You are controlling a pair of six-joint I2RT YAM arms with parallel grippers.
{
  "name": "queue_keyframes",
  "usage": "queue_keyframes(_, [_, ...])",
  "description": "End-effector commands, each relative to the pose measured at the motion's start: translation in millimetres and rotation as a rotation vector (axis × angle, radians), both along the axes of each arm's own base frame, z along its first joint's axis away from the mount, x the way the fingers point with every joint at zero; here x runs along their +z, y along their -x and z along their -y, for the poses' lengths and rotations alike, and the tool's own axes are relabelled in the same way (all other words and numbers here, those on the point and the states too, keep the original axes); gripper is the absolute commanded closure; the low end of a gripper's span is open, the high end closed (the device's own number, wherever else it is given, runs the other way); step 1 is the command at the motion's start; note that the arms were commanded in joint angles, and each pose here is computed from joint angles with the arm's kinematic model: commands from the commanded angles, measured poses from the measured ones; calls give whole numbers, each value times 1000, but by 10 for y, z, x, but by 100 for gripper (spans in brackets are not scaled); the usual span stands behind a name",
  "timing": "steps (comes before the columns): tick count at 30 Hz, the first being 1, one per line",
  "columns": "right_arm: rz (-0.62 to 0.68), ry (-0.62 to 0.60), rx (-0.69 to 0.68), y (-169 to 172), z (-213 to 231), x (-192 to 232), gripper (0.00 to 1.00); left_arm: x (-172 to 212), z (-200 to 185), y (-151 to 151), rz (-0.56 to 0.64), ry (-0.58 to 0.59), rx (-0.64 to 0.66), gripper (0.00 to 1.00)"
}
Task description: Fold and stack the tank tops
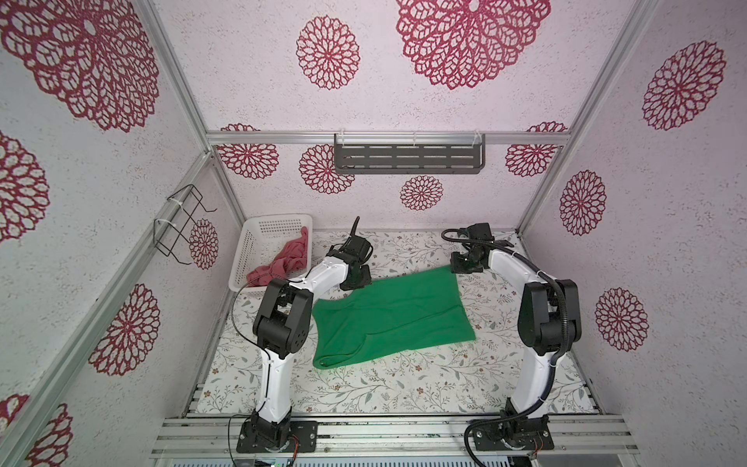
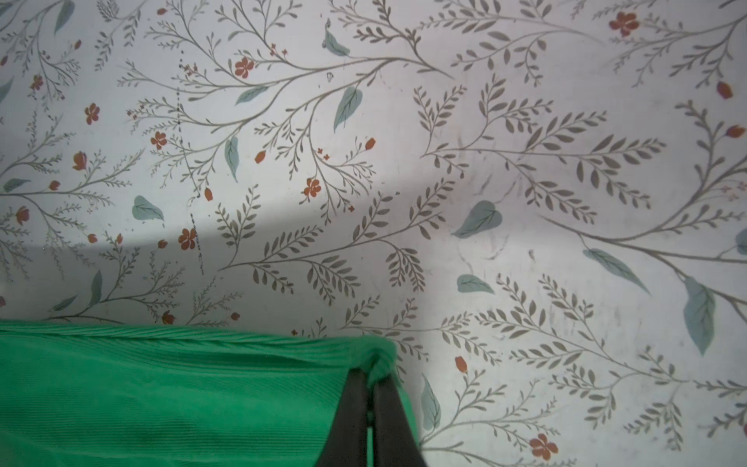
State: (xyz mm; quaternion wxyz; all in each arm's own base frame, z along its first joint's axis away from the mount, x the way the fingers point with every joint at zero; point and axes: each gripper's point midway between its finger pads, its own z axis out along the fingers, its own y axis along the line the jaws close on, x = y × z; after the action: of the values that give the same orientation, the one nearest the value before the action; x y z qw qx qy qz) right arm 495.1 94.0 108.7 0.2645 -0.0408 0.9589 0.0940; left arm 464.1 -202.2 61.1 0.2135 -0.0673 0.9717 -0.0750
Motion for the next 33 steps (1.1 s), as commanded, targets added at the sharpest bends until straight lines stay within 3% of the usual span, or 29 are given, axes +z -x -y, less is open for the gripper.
queue_keyframes(1, [47,-10,-7,-87,53,172,92,115,-69,-133,49,-25,-10,100])
queue_keyframes(8, [95,-9,11,188,85,287,93,267,-119,68,89,11,23,100])
queue_keyframes(14, [140,-7,58,570,96,302,94,391,-135,497,149,5,78,100])
queue_keyframes(20, [166,21,42,957,207,197,91,167,-10,1079,134,11,142,100])
queue_keyframes(27, [121,-51,-56,1379,257,-156,83,-243,23,1687,76,10,276,100])
queue_keyframes(28, [114,-53,-71,1416,281,-191,80,-236,-11,1745,81,0,298,98])
queue_keyframes(31, [107,-44,-103,1430,358,-142,65,-29,-166,1818,138,-39,344,61])
queue_keyframes(33, [105,-30,-117,1397,401,-19,54,181,-254,1824,179,-49,338,42])
